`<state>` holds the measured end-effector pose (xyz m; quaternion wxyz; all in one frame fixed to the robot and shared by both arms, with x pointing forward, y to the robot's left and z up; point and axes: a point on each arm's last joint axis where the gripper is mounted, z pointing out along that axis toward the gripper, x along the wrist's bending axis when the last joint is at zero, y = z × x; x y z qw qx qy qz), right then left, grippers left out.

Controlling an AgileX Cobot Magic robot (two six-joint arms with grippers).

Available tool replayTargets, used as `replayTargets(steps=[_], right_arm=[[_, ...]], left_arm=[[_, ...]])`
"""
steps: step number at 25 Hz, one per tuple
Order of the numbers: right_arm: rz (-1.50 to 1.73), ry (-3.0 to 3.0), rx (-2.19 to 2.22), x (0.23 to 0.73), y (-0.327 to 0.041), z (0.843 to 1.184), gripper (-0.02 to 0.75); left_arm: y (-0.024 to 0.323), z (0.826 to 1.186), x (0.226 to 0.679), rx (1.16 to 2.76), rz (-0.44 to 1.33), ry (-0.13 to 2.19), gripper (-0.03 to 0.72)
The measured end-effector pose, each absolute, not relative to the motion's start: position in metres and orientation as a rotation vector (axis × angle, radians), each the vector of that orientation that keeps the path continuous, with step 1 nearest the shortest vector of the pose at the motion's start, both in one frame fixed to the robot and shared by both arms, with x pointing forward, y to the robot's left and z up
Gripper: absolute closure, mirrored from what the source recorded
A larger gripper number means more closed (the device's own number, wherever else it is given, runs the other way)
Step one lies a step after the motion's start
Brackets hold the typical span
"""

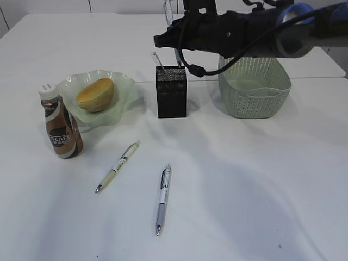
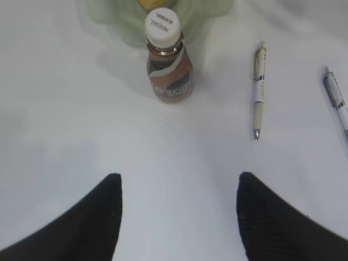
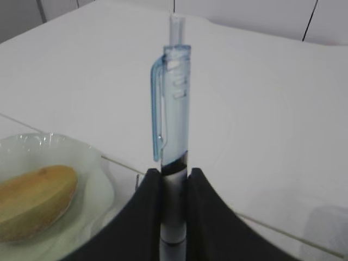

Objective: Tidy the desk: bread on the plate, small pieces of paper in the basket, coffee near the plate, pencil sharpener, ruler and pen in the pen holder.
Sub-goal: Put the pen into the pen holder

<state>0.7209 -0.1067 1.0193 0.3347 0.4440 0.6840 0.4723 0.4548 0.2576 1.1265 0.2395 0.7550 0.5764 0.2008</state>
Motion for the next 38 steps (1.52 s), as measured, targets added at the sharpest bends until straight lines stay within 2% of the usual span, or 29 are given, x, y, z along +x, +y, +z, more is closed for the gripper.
replayTargets(steps=[10,15,30,38], right_arm=[[1.338,1.475,1.089,0.709,-0.123,0.988,0.626],[1.369,1.457,1.018,0.71,-0.12,0.987,0.626],[1.372,1.473,0.98,0.716,-0.116,0.941,0.626],[1.435,1.496,0.941,0.714,-0.11,0.942,0.626]], left_arm=[[0.257,1.131,0.46,2.018,0.613,1.538,0.222],[0.256,1.127,0.465,2.022,0.611,1.54,0.222],[0.255,1.122,0.473,2.023,0.611,1.541,0.222],[0.255,1.123,0.474,2.012,0.622,1.533,0.222]])
